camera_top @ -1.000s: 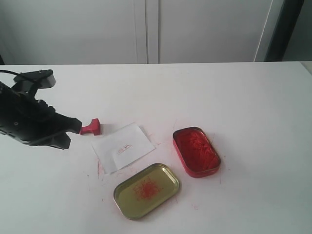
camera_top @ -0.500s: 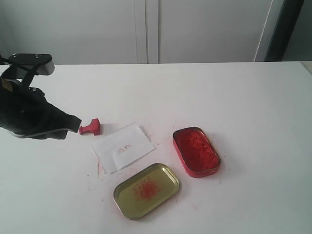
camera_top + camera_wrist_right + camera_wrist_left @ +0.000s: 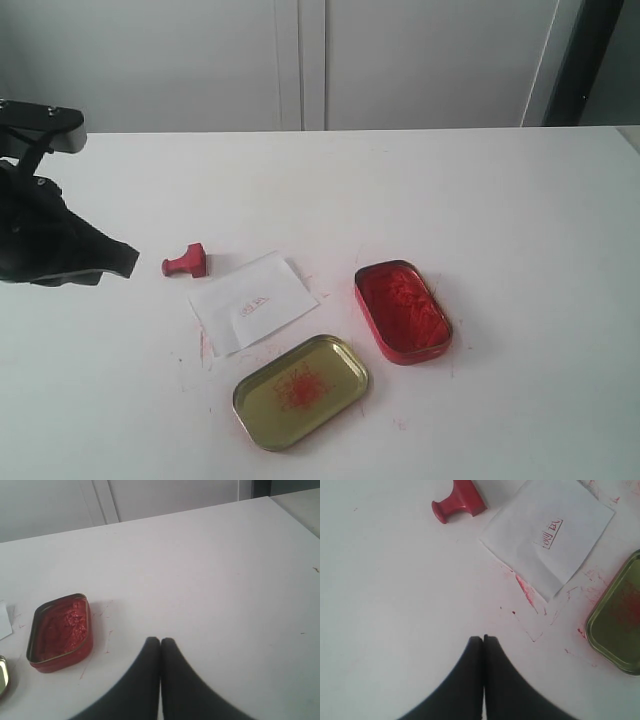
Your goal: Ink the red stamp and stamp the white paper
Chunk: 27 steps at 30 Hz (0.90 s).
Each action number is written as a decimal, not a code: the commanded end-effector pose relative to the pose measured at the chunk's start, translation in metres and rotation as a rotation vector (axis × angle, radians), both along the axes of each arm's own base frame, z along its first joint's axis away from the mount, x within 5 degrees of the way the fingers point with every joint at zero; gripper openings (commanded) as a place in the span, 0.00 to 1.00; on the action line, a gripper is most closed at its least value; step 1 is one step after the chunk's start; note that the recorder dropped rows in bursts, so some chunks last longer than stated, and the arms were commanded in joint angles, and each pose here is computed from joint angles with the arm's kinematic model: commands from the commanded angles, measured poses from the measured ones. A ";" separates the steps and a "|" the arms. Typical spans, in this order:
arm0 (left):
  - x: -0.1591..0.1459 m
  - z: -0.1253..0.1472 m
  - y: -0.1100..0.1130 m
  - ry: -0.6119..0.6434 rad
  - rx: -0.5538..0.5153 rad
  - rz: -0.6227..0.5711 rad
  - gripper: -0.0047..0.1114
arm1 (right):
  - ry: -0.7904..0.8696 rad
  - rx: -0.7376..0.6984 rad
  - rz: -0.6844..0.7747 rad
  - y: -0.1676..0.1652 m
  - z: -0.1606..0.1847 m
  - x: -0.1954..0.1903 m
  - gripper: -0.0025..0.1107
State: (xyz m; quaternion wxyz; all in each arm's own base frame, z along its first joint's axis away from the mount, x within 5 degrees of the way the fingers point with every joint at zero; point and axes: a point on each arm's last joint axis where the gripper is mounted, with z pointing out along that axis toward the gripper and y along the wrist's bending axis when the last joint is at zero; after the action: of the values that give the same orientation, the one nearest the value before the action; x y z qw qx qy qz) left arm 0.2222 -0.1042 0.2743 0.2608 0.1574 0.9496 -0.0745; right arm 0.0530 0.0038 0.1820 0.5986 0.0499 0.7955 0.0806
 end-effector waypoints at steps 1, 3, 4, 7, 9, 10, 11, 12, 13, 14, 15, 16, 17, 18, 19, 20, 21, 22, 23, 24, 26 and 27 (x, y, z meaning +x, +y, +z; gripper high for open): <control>-0.003 0.001 0.000 0.003 -0.006 0.004 0.04 | -0.012 0.001 0.006 0.000 0.000 0.000 0.02; -0.003 0.001 0.000 0.003 -0.006 0.004 0.04 | -0.012 0.001 0.006 0.000 0.000 0.000 0.02; -0.003 0.001 0.000 0.003 -0.006 0.004 0.04 | -0.012 0.001 0.006 0.000 0.000 0.000 0.02; -0.004 0.002 0.000 0.000 -0.008 0.004 0.04 | -0.012 0.001 0.006 0.000 0.000 0.000 0.02; -0.004 0.003 0.001 -0.008 -0.002 -0.002 0.04 | -0.012 0.001 0.006 0.000 0.000 0.000 0.02; -0.004 0.003 0.001 -0.010 0.001 -0.008 0.04 | -0.012 0.001 0.006 0.000 0.000 0.000 0.02; -0.004 0.003 0.001 -0.010 0.006 -0.009 0.04 | -0.012 0.001 0.006 0.000 0.000 0.000 0.02; -0.004 0.003 0.001 -0.014 0.010 -0.011 0.04 | -0.012 0.001 0.006 0.000 0.000 0.000 0.02; -0.004 0.003 0.001 -0.014 0.010 -0.011 0.04 | -0.012 0.001 0.006 0.000 0.000 0.000 0.02; -0.004 0.003 0.002 -0.016 0.015 -0.013 0.04 | -0.012 0.001 0.006 0.000 0.000 0.000 0.02; -0.004 0.003 0.002 -0.017 0.017 -0.013 0.04 | -0.012 0.001 0.006 0.000 0.000 0.000 0.02; -0.004 0.003 0.002 -0.016 0.018 -0.013 0.04 | -0.012 0.001 0.006 0.000 0.000 0.000 0.02; -0.004 0.003 0.002 -0.016 0.018 -0.013 0.04 | -0.012 0.001 0.006 0.000 0.000 0.000 0.02; -0.004 0.003 0.002 -0.016 0.020 -0.014 0.04 | -0.012 0.001 0.006 0.000 0.000 0.000 0.02; -0.004 0.003 0.002 -0.018 0.019 -0.014 0.04 | -0.012 0.001 0.006 0.000 0.000 0.000 0.02; -0.003 0.003 0.002 -0.018 0.019 -0.012 0.04 | -0.012 0.001 0.006 0.000 0.000 0.000 0.02; -0.003 0.003 0.003 -0.018 0.019 -0.010 0.04 | -0.012 0.001 0.006 0.000 0.000 0.000 0.02; -0.003 0.003 0.004 -0.019 0.021 -0.005 0.04 | -0.012 0.001 0.006 0.000 0.000 0.000 0.02; -0.002 0.003 0.006 -0.019 0.021 0.003 0.04 | -0.012 0.001 0.006 0.000 0.000 0.000 0.02; -0.001 0.003 0.009 -0.018 0.019 0.016 0.04 | -0.012 0.001 0.006 0.000 0.000 0.000 0.02; 0.002 0.003 0.014 -0.014 0.012 0.047 0.04 | -0.012 0.001 0.006 0.000 0.000 0.000 0.02; 0.003 0.003 0.018 -0.013 0.009 0.065 0.04 | -0.012 0.001 0.006 0.000 0.000 0.000 0.02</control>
State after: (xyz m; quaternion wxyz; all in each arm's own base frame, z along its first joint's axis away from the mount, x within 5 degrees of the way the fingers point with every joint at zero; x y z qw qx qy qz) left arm 0.2254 -0.0937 0.2768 0.2707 0.1482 0.9493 -0.0592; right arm 0.0530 0.0038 0.1820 0.5985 0.0507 0.7954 0.0812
